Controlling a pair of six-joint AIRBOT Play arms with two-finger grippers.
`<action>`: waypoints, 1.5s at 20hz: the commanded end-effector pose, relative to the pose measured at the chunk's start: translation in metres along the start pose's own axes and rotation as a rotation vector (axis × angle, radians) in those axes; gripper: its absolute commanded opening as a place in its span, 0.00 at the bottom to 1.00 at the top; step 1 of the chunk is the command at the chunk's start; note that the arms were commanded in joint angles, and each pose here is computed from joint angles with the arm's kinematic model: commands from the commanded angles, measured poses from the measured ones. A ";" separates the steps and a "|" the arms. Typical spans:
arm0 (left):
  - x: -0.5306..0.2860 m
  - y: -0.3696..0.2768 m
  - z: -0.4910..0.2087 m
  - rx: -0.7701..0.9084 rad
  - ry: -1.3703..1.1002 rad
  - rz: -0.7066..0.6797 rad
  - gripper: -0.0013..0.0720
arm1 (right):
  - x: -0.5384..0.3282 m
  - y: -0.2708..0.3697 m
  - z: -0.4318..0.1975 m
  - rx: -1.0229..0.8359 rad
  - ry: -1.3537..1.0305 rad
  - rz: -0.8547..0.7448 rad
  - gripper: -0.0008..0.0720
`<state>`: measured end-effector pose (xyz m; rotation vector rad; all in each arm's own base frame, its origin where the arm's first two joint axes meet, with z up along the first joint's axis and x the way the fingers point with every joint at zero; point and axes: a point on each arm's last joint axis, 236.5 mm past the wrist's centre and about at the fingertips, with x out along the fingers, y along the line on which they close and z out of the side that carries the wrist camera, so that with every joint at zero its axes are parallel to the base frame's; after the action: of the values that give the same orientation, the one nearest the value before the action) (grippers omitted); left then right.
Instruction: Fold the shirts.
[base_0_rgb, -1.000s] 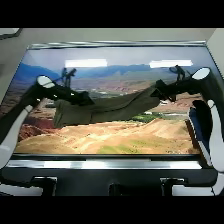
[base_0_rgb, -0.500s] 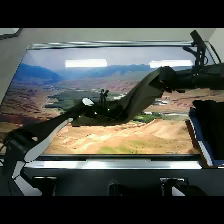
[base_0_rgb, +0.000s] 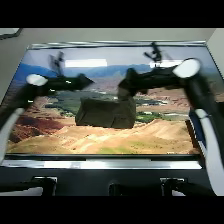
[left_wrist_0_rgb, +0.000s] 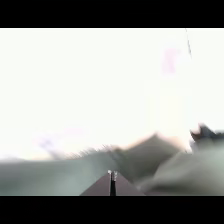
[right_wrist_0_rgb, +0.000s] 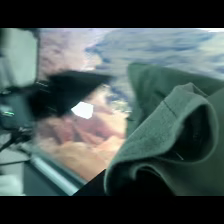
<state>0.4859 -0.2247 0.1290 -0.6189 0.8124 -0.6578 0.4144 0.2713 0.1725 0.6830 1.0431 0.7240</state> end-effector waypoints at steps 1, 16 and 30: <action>-0.161 0.025 0.079 0.117 -0.280 0.217 0.06 | 0.116 0.021 -0.024 0.102 0.033 0.149 0.07; -0.267 0.025 0.072 0.158 -0.392 0.366 0.06 | 0.009 -0.220 -0.047 0.235 0.295 -0.556 0.88; -0.251 0.010 0.067 0.183 -0.363 0.330 0.06 | 0.108 -0.208 -0.057 0.285 0.269 -0.278 0.07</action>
<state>0.4135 -0.0161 0.2700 -0.4111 0.4908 -0.2941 0.4261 0.2355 -0.0845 0.6820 1.5418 0.3473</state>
